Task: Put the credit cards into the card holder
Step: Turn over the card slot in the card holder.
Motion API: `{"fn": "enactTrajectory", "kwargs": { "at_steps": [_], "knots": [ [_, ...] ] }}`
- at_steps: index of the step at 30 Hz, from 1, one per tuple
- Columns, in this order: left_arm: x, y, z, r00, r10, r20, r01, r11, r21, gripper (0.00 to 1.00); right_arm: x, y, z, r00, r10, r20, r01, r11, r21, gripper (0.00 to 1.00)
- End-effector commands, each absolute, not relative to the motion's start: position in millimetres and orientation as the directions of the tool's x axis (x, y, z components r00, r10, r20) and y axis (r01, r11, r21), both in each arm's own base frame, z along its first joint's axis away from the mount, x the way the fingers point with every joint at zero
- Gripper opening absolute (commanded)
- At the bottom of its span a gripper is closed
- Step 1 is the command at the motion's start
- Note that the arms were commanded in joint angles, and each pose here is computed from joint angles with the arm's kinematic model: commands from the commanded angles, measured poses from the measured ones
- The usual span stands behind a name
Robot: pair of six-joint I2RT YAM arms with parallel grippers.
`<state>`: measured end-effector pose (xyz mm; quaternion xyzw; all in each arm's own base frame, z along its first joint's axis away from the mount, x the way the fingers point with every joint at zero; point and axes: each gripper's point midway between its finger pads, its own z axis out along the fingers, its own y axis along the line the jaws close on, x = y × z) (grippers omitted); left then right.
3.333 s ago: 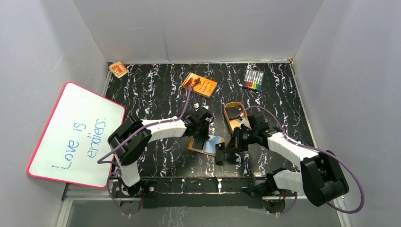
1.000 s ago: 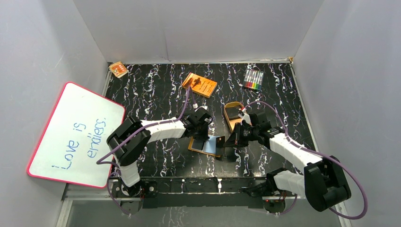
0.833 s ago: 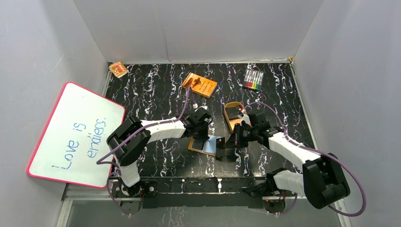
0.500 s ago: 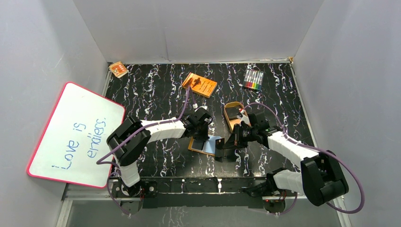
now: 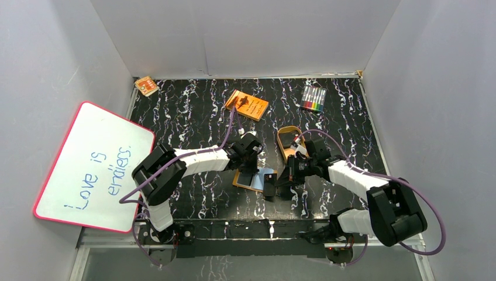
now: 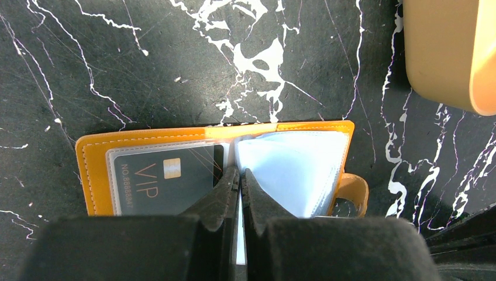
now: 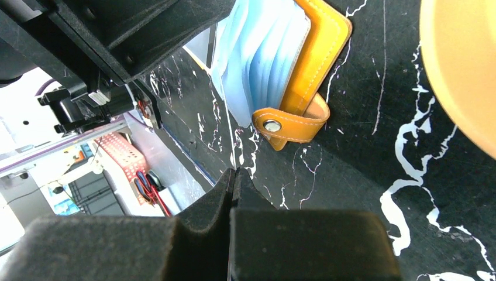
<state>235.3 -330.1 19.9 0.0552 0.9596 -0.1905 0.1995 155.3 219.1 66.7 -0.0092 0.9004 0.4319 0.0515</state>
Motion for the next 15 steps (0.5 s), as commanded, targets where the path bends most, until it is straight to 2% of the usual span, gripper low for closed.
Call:
{"fn": "enactTrajectory", "kwargs": {
  "at_steps": [1,5,7,10,15],
  "knots": [
    [209,-295,-7,-0.947,0.083,-0.309,0.157,0.962,-0.224,0.03,160,225,70,-0.993,0.011,-0.121,-0.09,0.6,0.795,0.0],
    [211,-296,0,-0.944,0.082,-0.321,0.161,0.96,-0.228,0.28,162,226,68,-0.993,0.011,-0.115,-0.085,0.603,0.793,0.0],
    [213,-297,4,-0.941,0.081,-0.328,0.163,0.959,-0.23,0.37,163,226,67,-0.994,0.009,-0.111,-0.083,0.604,0.793,0.0],
    [214,-297,10,-0.938,0.079,-0.338,0.164,0.959,-0.232,0.45,164,227,66,-0.994,0.006,-0.108,-0.082,0.604,0.793,0.0],
    [216,-298,18,-0.935,0.076,-0.347,0.165,0.958,-0.234,0.51,167,228,66,-0.994,0.005,-0.11,-0.085,0.606,0.791,0.0]
  ]
}}
